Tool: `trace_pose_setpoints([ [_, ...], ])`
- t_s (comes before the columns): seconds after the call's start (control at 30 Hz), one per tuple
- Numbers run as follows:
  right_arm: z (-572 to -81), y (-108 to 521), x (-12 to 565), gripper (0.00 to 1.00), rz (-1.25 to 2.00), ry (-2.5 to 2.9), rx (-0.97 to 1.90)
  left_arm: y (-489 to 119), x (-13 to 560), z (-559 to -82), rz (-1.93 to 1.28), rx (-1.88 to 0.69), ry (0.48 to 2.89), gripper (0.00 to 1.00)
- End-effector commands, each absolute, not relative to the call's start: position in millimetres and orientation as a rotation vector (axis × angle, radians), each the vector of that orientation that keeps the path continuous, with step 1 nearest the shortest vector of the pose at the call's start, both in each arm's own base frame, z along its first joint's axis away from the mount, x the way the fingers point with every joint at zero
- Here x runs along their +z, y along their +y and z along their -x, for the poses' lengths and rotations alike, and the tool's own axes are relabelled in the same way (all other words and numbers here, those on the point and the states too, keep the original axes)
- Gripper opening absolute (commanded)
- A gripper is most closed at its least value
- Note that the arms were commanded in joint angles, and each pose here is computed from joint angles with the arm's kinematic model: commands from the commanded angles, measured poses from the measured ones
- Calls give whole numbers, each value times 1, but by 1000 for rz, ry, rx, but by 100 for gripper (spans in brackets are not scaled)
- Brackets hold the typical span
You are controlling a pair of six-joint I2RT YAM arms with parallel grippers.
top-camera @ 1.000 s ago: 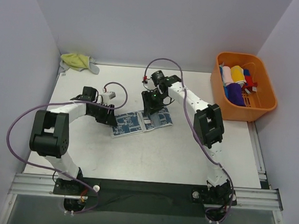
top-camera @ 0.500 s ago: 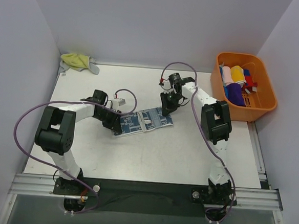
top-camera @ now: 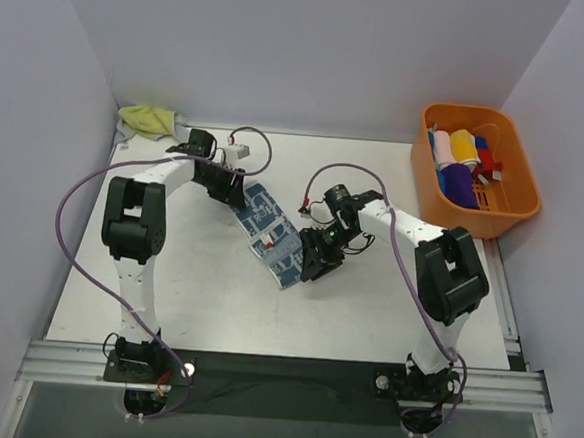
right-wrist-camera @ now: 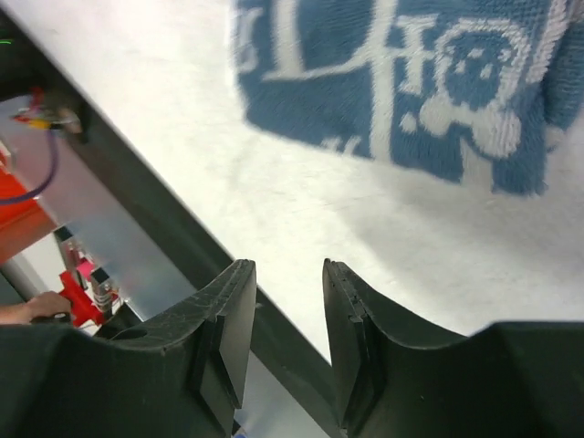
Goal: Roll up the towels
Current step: Fold the towel
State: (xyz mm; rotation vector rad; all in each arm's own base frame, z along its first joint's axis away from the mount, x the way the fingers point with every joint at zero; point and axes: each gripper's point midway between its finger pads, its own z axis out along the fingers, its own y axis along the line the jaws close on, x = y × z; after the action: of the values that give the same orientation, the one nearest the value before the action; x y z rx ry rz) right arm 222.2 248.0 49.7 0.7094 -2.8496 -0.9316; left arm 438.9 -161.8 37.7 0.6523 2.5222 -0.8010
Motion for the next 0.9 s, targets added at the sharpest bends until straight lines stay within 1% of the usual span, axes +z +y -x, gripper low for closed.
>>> trace_pose_setpoints([
  [0.0, -238, 253, 108, 36, -717, -2884, -1198, -164, 71, -434, -660, -832, 2493, 52],
  [0.03, -248, 248, 111, 36, -700, -2920, -1197, -163, 86, -428, -662, -833, 2464, 52],
  [0.1, -266, 236, 105, 36, -661, -2996, -1134, -162, 73, -404, -653, -856, 2497, 52],
  [0.13, -277, 227, 101, 36, -634, -3040, -1090, -161, 81, -398, -651, -850, 2477, 52],
  [0.2, -285, 226, 85, 36, -614, -3044, -1053, -162, 69, -379, -637, -867, 2492, 51],
  [0.3, -292, 232, 62, 36, -586, -3022, -1038, -166, 55, -365, -628, -883, 2522, 50],
  [0.4, -295, 239, 47, 36, -575, -3003, -1044, -172, 46, -365, -624, -898, 2537, 49],
  [0.57, -296, 247, 40, 37, -635, -3017, -1039, -175, 52, -387, -633, -863, 2497, 47],
  [0.7, -294, 248, 30, 37, -657, -3005, -1007, -178, 52, -398, -622, -855, 2495, 46],
  [0.73, -293, 249, 29, 36, -663, -3004, -1005, -178, 53, -399, -621, -854, 2493, 46],
  [0.83, -292, 249, 25, 27, -673, -2999, -990, -181, 55, -403, -624, -836, 2484, 46],
  [0.87, -291, 248, 24, 21, -670, -2996, -987, -181, 55, -405, -622, -836, 2481, 46],
])
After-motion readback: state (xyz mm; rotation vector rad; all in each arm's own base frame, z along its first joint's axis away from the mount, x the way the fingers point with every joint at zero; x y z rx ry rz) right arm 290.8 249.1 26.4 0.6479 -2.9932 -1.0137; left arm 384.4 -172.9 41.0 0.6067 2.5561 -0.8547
